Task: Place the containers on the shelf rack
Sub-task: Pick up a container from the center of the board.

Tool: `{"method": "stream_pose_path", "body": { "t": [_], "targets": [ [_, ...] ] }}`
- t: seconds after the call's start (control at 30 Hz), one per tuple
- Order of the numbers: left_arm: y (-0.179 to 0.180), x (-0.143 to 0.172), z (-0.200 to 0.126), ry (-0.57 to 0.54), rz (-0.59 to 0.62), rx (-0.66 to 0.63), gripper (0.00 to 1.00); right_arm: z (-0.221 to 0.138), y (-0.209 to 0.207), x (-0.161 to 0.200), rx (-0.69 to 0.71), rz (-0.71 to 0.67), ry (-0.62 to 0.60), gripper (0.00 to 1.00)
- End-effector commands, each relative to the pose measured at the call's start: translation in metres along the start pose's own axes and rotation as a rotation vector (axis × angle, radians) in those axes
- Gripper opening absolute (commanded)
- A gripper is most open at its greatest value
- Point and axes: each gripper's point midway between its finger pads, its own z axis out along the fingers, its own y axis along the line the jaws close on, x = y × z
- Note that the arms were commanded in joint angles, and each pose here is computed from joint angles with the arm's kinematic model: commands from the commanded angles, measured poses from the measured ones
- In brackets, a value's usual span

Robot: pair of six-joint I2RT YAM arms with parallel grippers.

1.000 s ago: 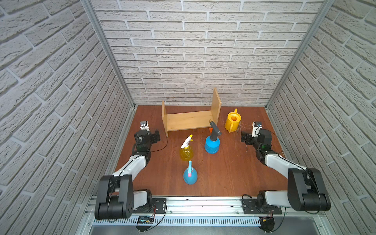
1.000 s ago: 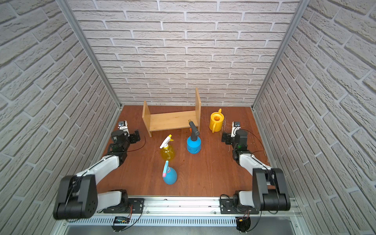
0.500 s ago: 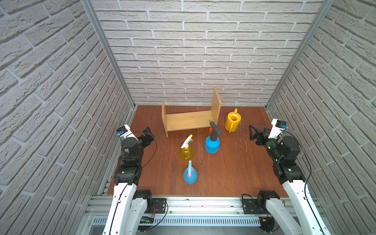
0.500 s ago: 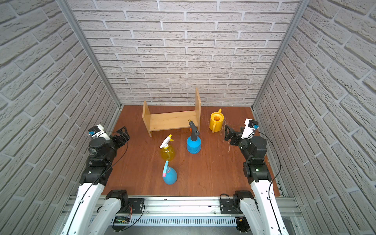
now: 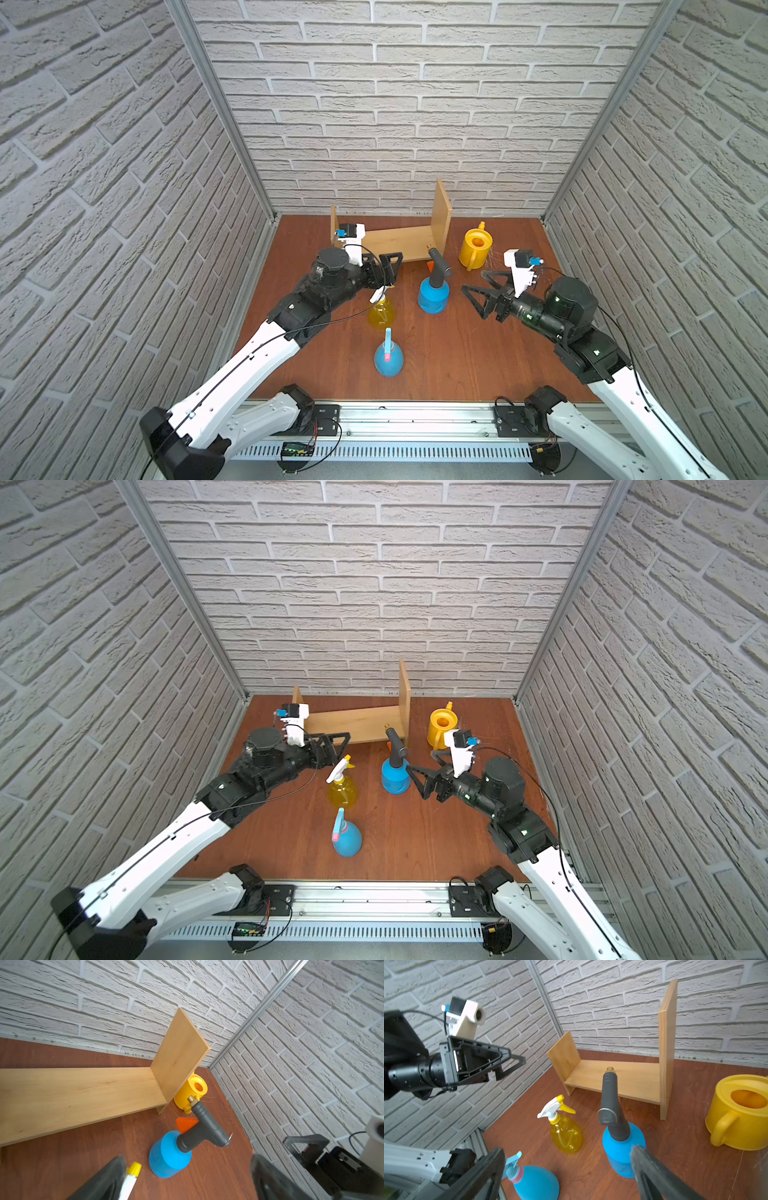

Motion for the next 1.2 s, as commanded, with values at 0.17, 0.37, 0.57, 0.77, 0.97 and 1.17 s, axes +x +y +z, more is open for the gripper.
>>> {"method": "stream_pose_path", "body": {
  "t": [0.17,0.37,0.57,0.77,0.97,1.17],
  "targets": [
    [0.003,-0.016,0.019,-0.065,-0.046,-0.045,0.98,0.043,-0.028,0.030,0.171,-0.082,0.144,0.99],
    [0.007,-0.016,0.016,-0.074,-0.049,-0.057,0.98,0.072,-0.061,0.022,0.394,-0.064,0.121,0.94],
    [0.011,-0.017,0.009,-0.077,-0.024,-0.075,0.98,0.104,-0.060,0.020,0.364,-0.079,0.136,0.75],
    [0.012,-0.019,0.002,-0.077,0.014,-0.082,0.98,0.120,-0.055,0.023,0.322,-0.070,0.163,0.46],
    [0.009,-0.025,-0.006,-0.087,0.078,-0.076,0.98,0.118,-0.057,0.025,0.326,-0.120,0.182,0.25],
    [-0.013,-0.025,-0.013,-0.058,0.228,0.028,0.98,0.105,-0.044,0.015,0.278,-0.241,0.202,0.13]
  ]
}}
